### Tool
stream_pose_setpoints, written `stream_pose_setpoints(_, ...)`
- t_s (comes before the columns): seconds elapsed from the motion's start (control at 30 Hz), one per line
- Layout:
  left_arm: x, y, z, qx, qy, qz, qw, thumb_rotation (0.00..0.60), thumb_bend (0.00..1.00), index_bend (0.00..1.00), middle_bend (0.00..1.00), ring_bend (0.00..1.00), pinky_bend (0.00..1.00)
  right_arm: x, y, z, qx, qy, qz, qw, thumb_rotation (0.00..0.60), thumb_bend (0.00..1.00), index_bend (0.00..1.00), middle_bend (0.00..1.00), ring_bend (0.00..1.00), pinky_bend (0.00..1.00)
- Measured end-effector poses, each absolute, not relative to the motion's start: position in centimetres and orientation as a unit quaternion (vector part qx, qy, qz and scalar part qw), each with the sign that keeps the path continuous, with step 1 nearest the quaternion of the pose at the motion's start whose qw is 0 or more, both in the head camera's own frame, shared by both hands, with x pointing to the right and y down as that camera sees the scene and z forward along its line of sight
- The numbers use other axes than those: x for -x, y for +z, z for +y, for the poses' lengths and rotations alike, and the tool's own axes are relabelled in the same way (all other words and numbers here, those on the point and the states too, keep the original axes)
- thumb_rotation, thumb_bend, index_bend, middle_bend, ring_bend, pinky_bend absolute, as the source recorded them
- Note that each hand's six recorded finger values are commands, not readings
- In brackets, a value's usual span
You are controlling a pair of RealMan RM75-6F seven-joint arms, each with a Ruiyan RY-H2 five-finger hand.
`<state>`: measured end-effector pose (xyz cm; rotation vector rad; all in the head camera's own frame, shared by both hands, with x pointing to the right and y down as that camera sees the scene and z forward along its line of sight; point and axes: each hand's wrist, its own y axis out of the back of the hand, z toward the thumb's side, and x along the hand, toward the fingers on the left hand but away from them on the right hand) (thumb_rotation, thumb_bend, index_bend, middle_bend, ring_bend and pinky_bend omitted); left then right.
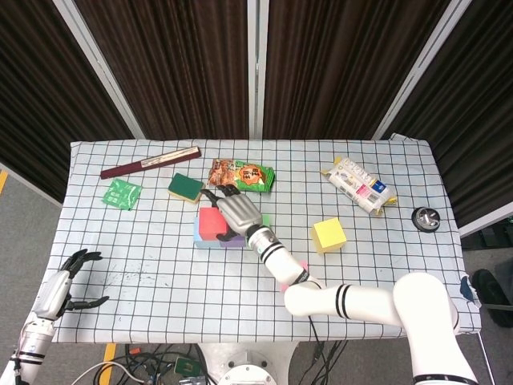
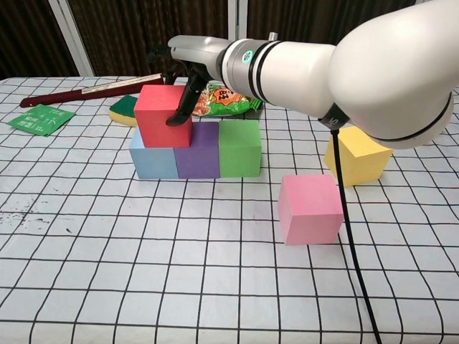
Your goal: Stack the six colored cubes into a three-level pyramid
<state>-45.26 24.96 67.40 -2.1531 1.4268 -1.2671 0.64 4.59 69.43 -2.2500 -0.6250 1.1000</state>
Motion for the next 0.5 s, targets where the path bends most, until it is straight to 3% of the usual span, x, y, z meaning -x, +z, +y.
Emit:
stream_pose_setpoints(0.23, 45.34, 67.42, 25.00, 0.741, -0.437, 0.492, 0.131, 0.600, 0.00, 0.19, 0.22, 0.06, 0.09, -0.50, 69.55, 4.68, 0.839, 0.409, -0.230, 0.275, 0.600, 0.19, 0.00, 0.39, 0.00, 0.00)
stream_pose_setpoints(0.5, 45.41, 67.43, 24.99, 0.741, -0.437, 0.492, 0.131, 0.600, 0.00, 0.19, 0.22, 0.06, 0.09, -0.51, 69.56, 4.65, 0.842, 0.407, -0.227, 0.272, 0.600, 0.15, 0.00, 0.23, 0.00, 0.00)
